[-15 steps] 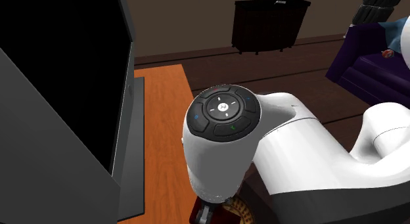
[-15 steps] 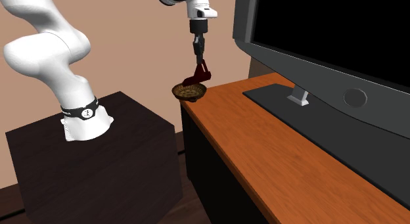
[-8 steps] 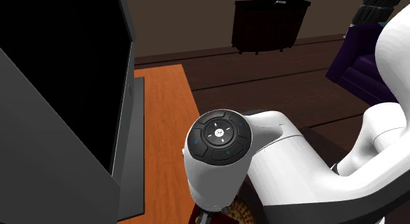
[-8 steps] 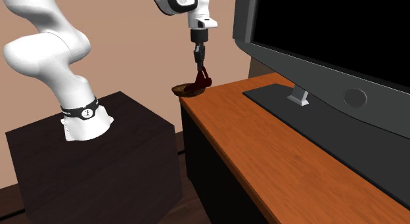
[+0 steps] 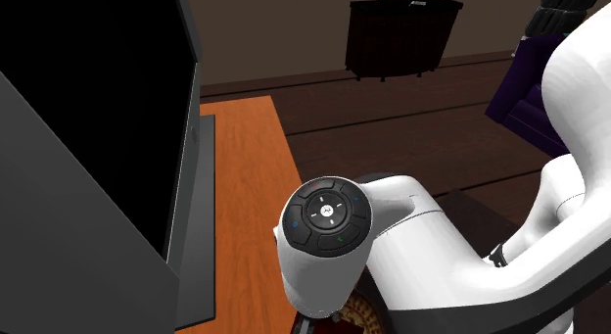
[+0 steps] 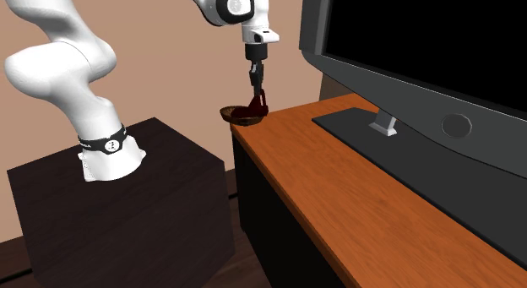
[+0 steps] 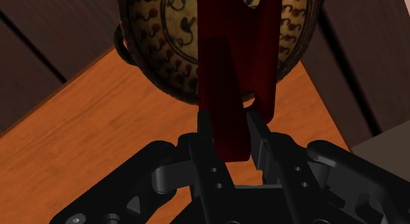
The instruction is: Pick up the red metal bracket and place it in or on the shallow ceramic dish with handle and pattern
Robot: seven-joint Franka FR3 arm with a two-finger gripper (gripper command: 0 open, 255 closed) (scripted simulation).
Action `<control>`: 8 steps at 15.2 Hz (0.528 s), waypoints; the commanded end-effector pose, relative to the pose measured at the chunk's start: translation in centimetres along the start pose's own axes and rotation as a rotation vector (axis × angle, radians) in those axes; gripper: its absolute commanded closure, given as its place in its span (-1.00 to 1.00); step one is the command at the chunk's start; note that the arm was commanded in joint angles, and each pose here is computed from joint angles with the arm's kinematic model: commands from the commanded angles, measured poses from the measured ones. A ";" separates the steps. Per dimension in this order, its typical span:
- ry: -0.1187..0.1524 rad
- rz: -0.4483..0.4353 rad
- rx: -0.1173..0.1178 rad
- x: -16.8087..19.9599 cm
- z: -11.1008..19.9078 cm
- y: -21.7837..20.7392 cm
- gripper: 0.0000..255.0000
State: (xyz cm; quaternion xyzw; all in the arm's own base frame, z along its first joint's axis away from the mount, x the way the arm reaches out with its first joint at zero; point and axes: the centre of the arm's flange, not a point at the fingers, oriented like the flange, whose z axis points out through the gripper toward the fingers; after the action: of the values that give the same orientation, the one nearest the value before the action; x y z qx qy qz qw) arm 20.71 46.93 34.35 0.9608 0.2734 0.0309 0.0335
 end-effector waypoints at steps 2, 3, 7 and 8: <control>-0.006 -0.003 -0.002 -0.2 0.3 -0.1 1.00; -0.006 -0.003 -0.002 -0.2 0.3 -0.1 -1.00; -0.006 -0.003 -0.002 -0.1 0.3 -0.1 -1.00; -0.006 -0.003 -0.002 -0.2 0.3 -0.1 -1.00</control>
State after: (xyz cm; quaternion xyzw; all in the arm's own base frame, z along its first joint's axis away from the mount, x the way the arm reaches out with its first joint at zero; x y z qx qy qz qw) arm 20.57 46.94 34.04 0.9605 0.2745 0.0280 0.0352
